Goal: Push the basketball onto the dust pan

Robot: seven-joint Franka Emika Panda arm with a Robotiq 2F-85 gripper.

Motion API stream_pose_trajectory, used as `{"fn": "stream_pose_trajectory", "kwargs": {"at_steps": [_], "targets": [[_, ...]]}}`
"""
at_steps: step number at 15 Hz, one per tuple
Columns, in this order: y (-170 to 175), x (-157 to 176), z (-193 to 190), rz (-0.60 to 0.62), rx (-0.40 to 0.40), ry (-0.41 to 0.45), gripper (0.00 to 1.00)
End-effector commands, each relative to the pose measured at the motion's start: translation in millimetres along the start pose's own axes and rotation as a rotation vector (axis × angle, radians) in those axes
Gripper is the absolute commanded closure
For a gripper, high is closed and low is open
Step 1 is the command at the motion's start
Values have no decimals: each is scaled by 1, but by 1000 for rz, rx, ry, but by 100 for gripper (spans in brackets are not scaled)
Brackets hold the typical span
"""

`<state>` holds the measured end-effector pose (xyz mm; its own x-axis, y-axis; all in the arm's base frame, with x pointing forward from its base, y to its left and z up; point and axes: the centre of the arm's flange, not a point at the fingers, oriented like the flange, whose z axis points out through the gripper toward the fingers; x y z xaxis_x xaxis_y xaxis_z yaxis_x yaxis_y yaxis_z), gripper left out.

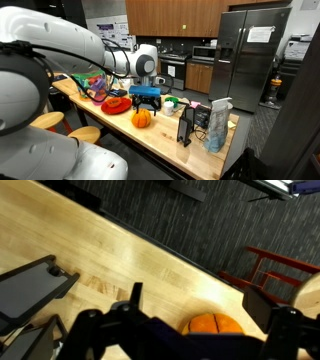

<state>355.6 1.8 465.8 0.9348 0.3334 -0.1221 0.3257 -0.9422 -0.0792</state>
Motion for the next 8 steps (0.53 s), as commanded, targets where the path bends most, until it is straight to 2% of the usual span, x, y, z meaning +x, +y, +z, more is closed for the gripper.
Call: {"fn": "stream_pose_trajectory", "kwargs": {"at_steps": [1, 2, 3, 4, 6, 7, 8], "targets": [[9, 5, -7, -99, 27, -42, 0], [10, 5, -8, -118, 30, -60, 0], [-41, 61, 0, -128, 33, -90, 0], [-49, 68, 3, -151, 44, -98, 0], [-91, 93, 13, -199, 30, -128, 0], [-66, 49, 12, -179, 35, -81, 0], [-80, 58, 17, -193, 25, -100, 0]]}}
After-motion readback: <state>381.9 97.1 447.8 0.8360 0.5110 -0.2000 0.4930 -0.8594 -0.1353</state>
